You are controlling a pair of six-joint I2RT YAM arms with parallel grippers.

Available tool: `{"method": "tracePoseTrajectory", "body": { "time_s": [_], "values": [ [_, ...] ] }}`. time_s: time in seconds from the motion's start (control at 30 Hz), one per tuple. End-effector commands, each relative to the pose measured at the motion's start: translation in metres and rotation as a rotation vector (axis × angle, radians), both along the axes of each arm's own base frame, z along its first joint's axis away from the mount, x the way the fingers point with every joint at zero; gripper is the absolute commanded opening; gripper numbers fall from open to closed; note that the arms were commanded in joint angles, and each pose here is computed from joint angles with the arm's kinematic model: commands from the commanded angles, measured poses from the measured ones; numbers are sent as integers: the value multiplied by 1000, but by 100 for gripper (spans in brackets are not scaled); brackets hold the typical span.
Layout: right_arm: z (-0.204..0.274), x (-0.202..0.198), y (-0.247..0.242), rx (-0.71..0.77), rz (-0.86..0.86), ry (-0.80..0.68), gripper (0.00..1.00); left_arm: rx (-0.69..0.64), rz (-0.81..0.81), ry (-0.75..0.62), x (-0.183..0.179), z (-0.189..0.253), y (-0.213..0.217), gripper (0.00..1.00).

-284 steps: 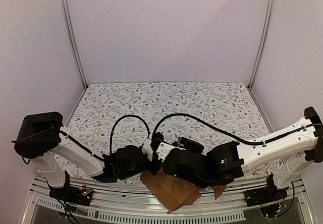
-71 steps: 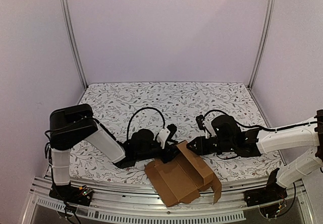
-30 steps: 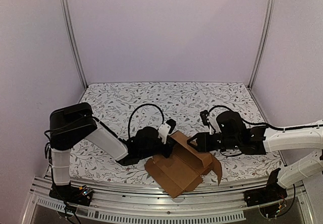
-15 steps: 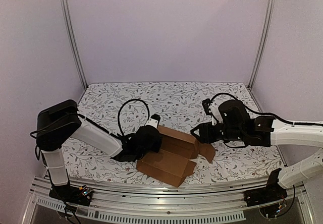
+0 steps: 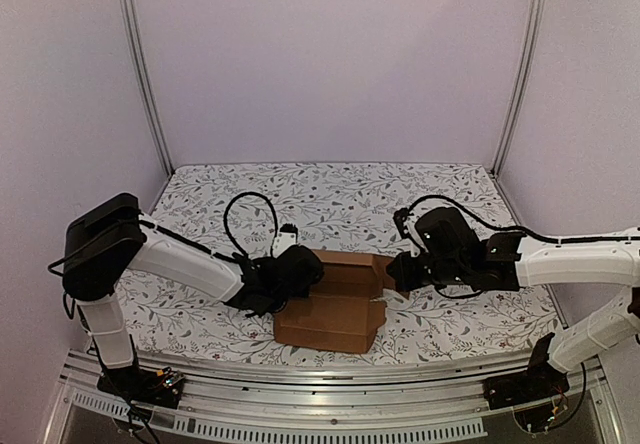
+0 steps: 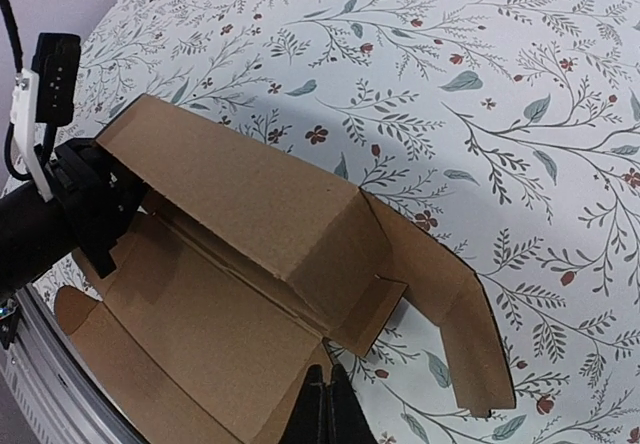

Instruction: Fold the paper box

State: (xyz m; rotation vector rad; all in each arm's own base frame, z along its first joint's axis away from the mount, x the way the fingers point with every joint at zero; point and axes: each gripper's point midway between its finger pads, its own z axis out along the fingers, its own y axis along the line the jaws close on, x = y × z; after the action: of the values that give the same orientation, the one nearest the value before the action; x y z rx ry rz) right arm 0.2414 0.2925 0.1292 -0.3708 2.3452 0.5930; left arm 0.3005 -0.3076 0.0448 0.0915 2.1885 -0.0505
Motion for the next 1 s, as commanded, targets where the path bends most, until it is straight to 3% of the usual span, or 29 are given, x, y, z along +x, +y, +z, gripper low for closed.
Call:
{"method": "tracePoseTrajectory", "body": {
  "time_s": [0.0, 0.57, 0.97],
  "values": [
    [-9, 12, 5, -11, -48, -7, 0, 47, 7, 93, -20, -17, 8, 0],
    [-23, 34, 57, 26, 27, -9, 0, -1, -14, 123, -31, -11, 3, 0],
    [-8, 34, 66, 108, 39, -29, 0, -185, -21, 223, -36, -17, -3, 0]
  ]
}}
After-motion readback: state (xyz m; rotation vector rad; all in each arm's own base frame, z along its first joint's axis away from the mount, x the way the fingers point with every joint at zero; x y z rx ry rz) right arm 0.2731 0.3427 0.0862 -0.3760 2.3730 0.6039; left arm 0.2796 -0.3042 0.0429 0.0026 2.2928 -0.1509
